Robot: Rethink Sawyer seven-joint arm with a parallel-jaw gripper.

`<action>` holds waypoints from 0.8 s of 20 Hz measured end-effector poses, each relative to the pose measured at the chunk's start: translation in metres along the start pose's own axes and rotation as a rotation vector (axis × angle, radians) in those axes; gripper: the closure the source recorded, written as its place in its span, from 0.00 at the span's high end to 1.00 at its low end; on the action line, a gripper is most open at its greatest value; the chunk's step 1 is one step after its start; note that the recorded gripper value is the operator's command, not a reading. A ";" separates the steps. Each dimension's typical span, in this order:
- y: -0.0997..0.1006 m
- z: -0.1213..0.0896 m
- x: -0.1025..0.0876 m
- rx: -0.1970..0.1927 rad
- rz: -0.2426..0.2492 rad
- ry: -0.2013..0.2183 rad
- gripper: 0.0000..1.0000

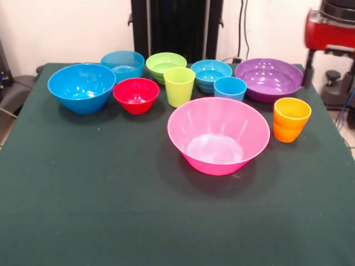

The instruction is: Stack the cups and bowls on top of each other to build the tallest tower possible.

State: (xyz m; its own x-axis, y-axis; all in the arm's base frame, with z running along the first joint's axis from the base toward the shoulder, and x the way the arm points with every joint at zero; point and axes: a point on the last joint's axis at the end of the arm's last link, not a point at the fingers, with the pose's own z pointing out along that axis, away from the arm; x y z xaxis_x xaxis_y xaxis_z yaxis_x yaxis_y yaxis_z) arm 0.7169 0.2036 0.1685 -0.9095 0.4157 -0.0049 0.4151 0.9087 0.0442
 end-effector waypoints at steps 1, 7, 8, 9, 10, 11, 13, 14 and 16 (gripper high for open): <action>0.005 0.003 0.007 -0.001 0.014 0.008 1.00; 0.011 0.026 0.034 -0.011 0.074 0.020 1.00; 0.010 0.031 0.037 -0.010 0.080 0.017 1.00; 0.009 0.036 0.039 -0.008 0.082 0.014 1.00; 0.008 0.038 0.040 -0.007 0.083 0.013 1.00; 0.005 0.046 0.044 -0.002 0.086 0.008 1.00; 0.001 0.057 0.048 0.008 0.087 0.004 1.00; -0.003 0.066 0.051 0.017 0.088 0.004 1.00; -0.006 0.073 0.053 0.026 0.089 0.004 1.00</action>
State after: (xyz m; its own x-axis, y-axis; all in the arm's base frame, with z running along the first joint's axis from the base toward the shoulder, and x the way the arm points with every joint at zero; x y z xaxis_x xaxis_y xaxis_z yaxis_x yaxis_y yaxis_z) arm 0.6676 0.2227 0.0946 -0.8690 0.4948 0.0024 0.4948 0.8688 0.0187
